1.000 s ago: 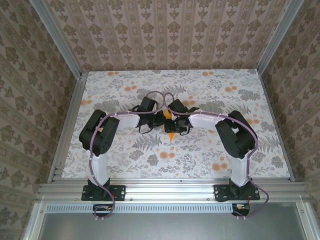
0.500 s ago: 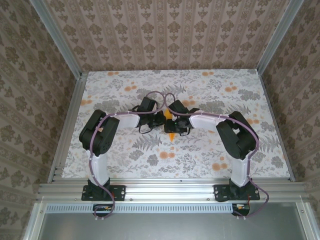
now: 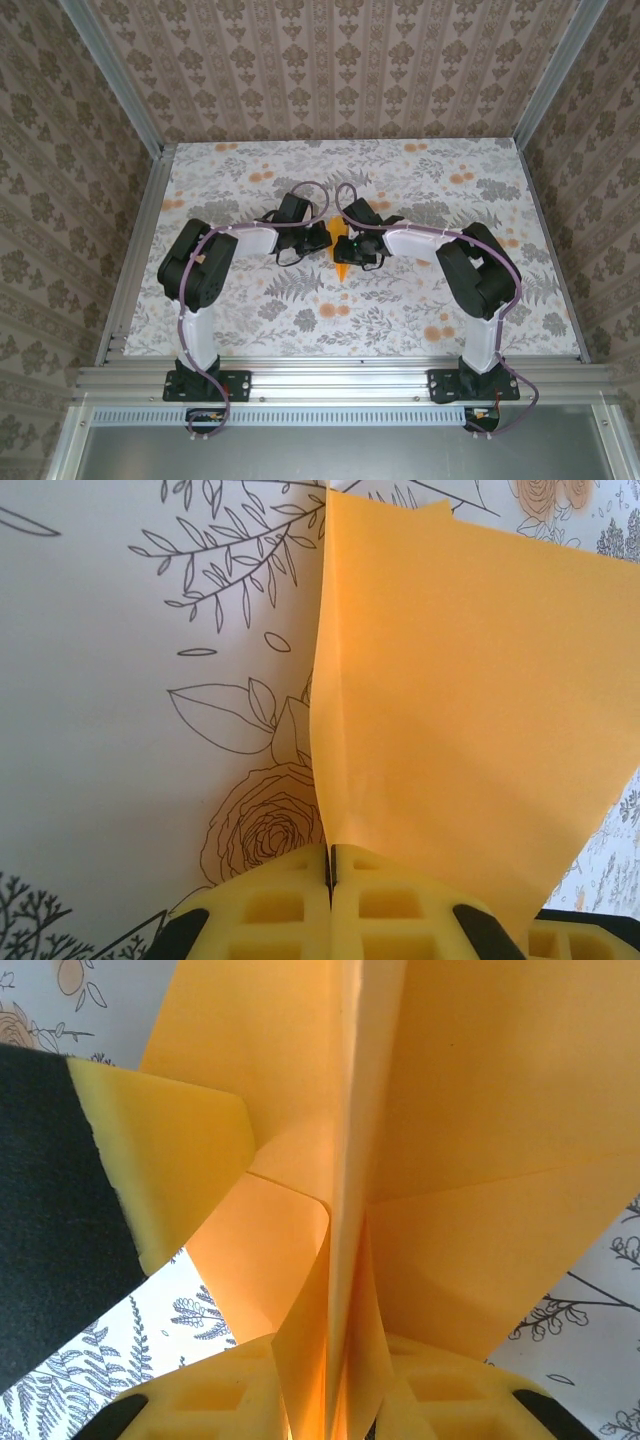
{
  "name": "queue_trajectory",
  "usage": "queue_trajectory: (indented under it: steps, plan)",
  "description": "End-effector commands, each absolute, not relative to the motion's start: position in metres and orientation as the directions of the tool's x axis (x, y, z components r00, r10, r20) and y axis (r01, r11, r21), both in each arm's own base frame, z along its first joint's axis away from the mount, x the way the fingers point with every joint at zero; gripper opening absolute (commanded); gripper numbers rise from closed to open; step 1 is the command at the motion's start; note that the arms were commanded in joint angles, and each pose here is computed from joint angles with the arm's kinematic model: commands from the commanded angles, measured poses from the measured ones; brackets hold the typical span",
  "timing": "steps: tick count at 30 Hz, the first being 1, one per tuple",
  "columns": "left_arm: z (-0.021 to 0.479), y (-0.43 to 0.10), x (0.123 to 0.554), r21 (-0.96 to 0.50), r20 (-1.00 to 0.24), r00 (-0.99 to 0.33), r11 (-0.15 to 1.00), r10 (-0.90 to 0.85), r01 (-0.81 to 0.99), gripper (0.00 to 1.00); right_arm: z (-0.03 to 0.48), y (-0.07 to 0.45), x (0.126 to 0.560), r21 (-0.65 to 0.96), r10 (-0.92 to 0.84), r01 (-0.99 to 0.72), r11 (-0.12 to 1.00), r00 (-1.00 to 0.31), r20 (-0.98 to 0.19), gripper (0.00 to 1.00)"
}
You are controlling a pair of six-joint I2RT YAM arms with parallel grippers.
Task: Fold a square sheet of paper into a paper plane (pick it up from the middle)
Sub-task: Move the paper plane to the center of the table.
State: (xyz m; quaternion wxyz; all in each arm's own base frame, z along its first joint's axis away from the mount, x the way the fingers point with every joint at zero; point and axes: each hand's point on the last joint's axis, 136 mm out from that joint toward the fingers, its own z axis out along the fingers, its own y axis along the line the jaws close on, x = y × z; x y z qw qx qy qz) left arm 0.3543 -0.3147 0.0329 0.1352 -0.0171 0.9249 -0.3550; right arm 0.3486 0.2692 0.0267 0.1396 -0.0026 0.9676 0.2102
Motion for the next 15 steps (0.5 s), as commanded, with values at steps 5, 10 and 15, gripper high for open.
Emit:
queue_trajectory:
  steps: [5, 10, 15]
  plan:
    - [0.03, -0.314, 0.353, -0.667, -0.239, -0.965, 0.74, -0.107, 0.083, 0.07, 0.014, 0.262, 0.346, 0.315, 0.028, -0.05, 0.948, -0.971, -0.239, 0.24]
    - [0.036, -0.315, 0.354, -0.673, -0.244, -0.963, 0.735, -0.115, 0.083, 0.09, 0.016, 0.262, 0.347, 0.277, 0.019, -0.051, 0.959, -0.969, -0.247, 0.17]
    - [0.058, -0.3, 0.363, -0.681, -0.273, -0.946, 0.729, -0.174, 0.063, 0.24, 0.032, 0.243, 0.349, 0.172, 0.011, -0.037, 0.984, -0.962, -0.274, 0.05]
